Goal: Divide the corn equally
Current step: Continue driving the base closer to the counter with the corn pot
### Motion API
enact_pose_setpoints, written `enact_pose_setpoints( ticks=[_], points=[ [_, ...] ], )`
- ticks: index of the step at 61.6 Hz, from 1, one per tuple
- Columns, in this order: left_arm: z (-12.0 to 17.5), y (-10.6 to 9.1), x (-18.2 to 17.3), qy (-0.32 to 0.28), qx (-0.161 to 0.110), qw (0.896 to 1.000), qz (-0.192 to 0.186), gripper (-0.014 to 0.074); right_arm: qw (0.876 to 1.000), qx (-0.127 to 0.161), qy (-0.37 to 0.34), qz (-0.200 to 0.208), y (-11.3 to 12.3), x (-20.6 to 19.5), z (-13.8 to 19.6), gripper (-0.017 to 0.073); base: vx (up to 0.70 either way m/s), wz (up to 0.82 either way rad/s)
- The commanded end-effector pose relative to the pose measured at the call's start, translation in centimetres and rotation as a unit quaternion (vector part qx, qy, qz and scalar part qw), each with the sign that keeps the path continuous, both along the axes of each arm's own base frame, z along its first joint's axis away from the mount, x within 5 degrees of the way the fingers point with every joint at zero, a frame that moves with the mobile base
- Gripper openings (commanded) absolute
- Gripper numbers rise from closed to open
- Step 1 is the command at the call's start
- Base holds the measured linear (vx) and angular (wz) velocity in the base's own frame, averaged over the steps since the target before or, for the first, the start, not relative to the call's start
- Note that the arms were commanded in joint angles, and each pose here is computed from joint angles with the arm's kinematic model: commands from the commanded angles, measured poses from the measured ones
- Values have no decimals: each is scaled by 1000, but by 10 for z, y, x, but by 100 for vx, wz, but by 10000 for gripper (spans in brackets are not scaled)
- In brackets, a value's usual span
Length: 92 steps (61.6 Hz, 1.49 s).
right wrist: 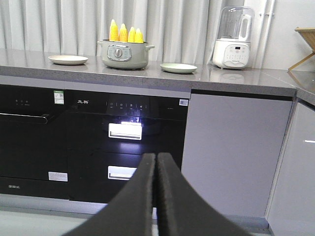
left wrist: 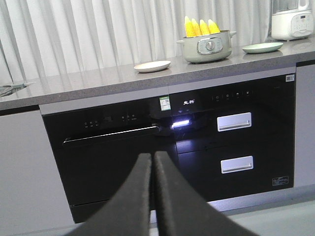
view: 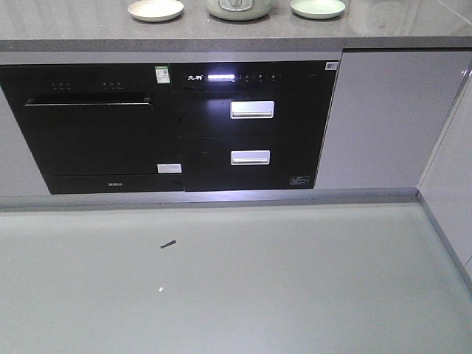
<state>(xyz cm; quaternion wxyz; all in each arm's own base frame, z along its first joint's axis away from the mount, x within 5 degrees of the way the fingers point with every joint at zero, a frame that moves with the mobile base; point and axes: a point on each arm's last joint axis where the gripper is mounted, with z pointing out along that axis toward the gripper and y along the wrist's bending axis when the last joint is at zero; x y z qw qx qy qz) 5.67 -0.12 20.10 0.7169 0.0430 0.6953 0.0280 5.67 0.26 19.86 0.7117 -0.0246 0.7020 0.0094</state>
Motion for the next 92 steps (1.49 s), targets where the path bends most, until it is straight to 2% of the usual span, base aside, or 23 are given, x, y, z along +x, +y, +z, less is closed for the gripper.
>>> enact_pose_setpoints(
  ticks=[1, 92],
  points=[
    [7, 0, -2, -45, -8, 999, -2, -7, 999, -5, -35, -1, 0, 0, 4, -4, 10, -2],
    [7, 0, -2, -45, -8, 999, -2, -7, 999, -5, -35, -1, 0, 0, 4, -4, 8, -1]
  ],
)
